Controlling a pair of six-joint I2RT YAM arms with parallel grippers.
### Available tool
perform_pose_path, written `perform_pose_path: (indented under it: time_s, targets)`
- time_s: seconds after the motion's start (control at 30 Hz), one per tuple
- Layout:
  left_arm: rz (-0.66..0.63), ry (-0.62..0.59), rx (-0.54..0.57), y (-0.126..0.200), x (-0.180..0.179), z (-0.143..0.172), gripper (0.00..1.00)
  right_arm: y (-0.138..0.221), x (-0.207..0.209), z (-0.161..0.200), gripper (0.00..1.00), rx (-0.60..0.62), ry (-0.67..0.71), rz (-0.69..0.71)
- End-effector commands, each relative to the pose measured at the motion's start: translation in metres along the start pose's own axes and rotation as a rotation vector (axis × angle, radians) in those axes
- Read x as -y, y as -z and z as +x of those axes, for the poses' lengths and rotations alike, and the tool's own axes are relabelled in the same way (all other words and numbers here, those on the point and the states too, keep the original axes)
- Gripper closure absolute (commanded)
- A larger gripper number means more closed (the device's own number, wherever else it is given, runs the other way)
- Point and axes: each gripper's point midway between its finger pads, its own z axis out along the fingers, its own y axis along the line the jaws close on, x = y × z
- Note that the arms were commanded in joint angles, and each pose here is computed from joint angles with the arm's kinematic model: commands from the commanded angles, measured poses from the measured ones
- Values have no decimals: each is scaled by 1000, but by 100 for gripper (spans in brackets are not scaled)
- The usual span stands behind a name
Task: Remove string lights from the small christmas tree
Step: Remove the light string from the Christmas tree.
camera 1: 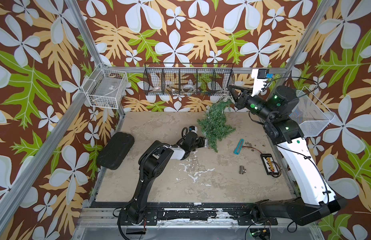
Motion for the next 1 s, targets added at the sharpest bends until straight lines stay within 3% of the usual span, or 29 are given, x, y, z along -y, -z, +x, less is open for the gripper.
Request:
perform_pose_path:
  time_s: [0.0,0.23,0.47,0.67,0.97]
  targets:
    - [-359,6,-287,20,-93,79,75,-1,-22,-26,100,112,41,-111]
    - [-356,8,-290,19,-93,79,75,-69,-23,28,100,6,10,-116]
    - [-356,9,-293,19,-93,80,76,-116,-33,50,100,-102,-30,-167]
    - [-352,8,-289,15,-91,78,76,-82,-87,31,100,-115,9,-303]
    - [-355,8,-290,12,-92,75,76,11,-120,-25,100,28,114,-295]
